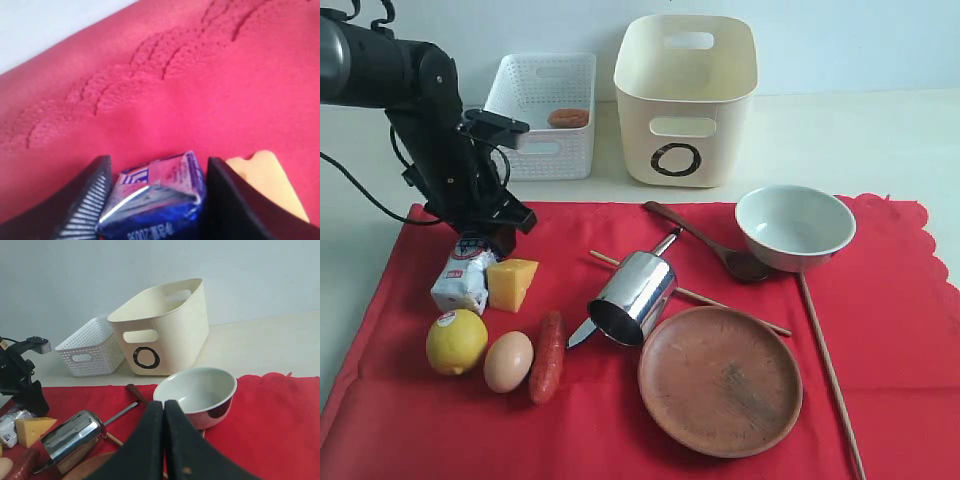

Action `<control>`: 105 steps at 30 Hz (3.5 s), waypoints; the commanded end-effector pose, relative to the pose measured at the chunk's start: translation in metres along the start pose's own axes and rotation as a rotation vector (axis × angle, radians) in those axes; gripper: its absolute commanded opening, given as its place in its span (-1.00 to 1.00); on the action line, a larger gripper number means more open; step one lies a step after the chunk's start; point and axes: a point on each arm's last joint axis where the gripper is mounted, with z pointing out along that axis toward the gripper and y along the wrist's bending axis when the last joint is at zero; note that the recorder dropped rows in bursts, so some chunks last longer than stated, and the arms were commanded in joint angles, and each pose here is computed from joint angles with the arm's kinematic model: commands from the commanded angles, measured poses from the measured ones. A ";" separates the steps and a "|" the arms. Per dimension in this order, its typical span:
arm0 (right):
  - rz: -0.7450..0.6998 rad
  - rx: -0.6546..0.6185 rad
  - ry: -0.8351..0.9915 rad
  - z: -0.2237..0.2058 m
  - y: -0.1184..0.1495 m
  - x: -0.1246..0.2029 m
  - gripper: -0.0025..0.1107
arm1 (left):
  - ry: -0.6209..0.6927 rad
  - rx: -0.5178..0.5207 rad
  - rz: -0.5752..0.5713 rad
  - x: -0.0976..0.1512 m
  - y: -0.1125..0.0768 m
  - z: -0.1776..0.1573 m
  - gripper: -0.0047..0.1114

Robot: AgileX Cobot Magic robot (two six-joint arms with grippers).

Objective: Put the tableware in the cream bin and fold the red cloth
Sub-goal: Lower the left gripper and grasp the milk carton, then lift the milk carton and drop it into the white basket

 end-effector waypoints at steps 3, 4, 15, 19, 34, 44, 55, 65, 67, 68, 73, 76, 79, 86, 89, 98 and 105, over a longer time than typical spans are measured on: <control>-0.008 0.000 -0.006 0.000 0.000 0.001 -0.96 | -0.010 -0.006 0.010 -0.003 0.001 -0.003 -0.92; -0.008 0.000 -0.006 0.000 0.000 0.001 -0.96 | -0.006 -0.005 0.010 -0.004 0.001 -0.005 -0.92; -0.008 0.000 -0.006 0.000 0.000 0.001 -0.96 | -0.183 -0.054 0.020 -0.036 0.006 -0.065 -0.92; -0.008 0.000 -0.006 0.000 0.000 0.001 -0.96 | -0.202 -0.059 0.025 -0.036 0.006 -0.072 -0.92; -0.008 0.000 -0.006 0.000 0.000 0.001 -0.96 | -0.244 -0.063 0.022 -0.036 0.005 -0.088 -0.92; -0.008 0.000 -0.006 0.000 0.000 0.001 -0.96 | -0.108 -0.010 0.004 -0.028 0.002 -0.070 -0.92; -0.008 0.000 -0.006 0.000 0.000 0.001 -0.96 | -0.015 0.010 0.010 -0.023 0.001 -0.053 -0.92; -0.008 0.000 -0.005 0.000 0.000 0.001 -0.96 | -0.007 -0.021 0.046 -0.023 0.004 -0.054 -0.92; -0.008 0.000 -0.005 0.000 0.000 0.001 -0.96 | -0.019 -0.043 0.056 -0.026 0.006 -0.058 -0.92; -0.008 0.000 -0.005 0.000 0.000 0.001 -0.96 | -0.032 -0.044 0.056 -0.027 0.006 -0.060 -0.92; -0.008 0.000 -0.005 0.000 0.000 0.001 -0.96 | -0.158 -0.072 0.058 -0.038 0.008 -0.069 -0.92; -0.008 0.000 -0.005 0.000 0.000 0.001 -0.96 | -0.197 -0.077 0.057 -0.045 0.008 -0.083 -0.92; -0.008 0.000 -0.005 0.000 0.000 0.001 -0.96 | -0.214 -0.081 0.061 -0.052 0.009 -0.102 -0.92; -0.008 0.000 -0.005 0.000 0.000 0.001 -0.96 | -0.423 -0.127 0.070 -0.078 0.011 -0.163 -0.92; -0.008 0.000 -0.005 0.000 0.000 0.001 -0.96 | -0.554 -0.152 0.066 -0.089 0.012 -0.179 -0.92; -0.008 0.000 -0.005 0.000 0.000 0.001 -0.96 | -0.751 -0.181 0.038 -0.115 0.018 -0.161 -0.92; -0.008 0.000 -0.005 0.000 0.000 0.001 -0.96 | -0.709 -0.177 0.040 -0.126 0.022 -0.113 -0.92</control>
